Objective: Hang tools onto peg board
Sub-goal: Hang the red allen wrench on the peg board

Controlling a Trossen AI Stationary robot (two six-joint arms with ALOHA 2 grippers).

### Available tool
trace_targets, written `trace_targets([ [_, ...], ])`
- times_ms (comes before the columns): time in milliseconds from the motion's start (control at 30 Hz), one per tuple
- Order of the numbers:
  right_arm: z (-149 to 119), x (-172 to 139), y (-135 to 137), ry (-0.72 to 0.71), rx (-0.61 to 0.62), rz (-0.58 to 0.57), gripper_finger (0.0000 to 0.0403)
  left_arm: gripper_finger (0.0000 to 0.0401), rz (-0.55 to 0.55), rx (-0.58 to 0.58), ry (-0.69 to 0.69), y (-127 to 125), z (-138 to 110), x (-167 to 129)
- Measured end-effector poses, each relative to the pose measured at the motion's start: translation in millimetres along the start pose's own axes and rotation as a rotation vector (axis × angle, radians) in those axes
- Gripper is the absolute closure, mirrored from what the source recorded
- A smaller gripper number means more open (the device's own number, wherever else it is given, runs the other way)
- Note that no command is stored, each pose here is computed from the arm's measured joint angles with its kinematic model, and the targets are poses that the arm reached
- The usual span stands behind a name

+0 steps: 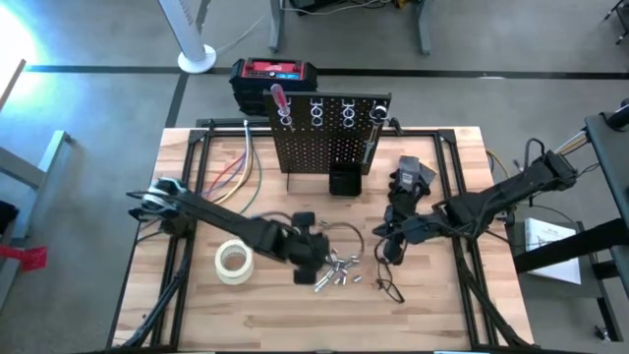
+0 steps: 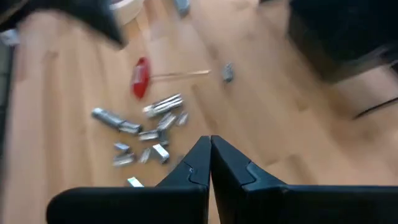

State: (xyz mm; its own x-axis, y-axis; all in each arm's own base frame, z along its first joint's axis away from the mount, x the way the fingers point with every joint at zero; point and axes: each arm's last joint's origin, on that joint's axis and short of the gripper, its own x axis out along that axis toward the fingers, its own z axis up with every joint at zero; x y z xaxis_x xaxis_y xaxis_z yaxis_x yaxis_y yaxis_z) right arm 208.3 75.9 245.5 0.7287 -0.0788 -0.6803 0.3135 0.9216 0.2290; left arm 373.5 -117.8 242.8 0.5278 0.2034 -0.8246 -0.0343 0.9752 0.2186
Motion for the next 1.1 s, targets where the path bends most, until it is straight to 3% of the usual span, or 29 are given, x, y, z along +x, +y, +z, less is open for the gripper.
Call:
trace_targets([
  [167, -13.1, 14.4, 6.9, 0.065, -0.007, 0.03, 0.0403, 0.0401, -0.073, -0.055, -0.097, 11.9, -46.7, -0.9],
  [300, -19.7, 39.4, 16.9, 0.018, -0.03, 0.044, 0.0403, 0.0401, -0.172, -0.117, -0.147, 14.3, -82.7, 4.4],
  [533, -23.7, 75.1, 35.6, 0.017, -0.171, 0.123, 0.0403, 0.039, -0.26, -0.169, -0.172, 7.9, -113.9, 26.3],
  [667, -25.4, 86.6, 40.2, 0.045, -0.192, 0.107, 0.0403, 0.0345, -0.251, -0.139, -0.133, 3.2, -123.1, 40.5],
  [967, -24.5, 91.4, 44.1, 0.061, -0.203, 0.12, 0.039, 0.02, -0.25, -0.031, -0.051, -7.7, -132.9, 70.6],
  [1100, -21.7, 88.7, 44.2, 0.045, -0.196, 0.127, 0.0367, 0.0183, -0.243, -0.013, -0.034, -9.3, -130.5, 80.2],
])
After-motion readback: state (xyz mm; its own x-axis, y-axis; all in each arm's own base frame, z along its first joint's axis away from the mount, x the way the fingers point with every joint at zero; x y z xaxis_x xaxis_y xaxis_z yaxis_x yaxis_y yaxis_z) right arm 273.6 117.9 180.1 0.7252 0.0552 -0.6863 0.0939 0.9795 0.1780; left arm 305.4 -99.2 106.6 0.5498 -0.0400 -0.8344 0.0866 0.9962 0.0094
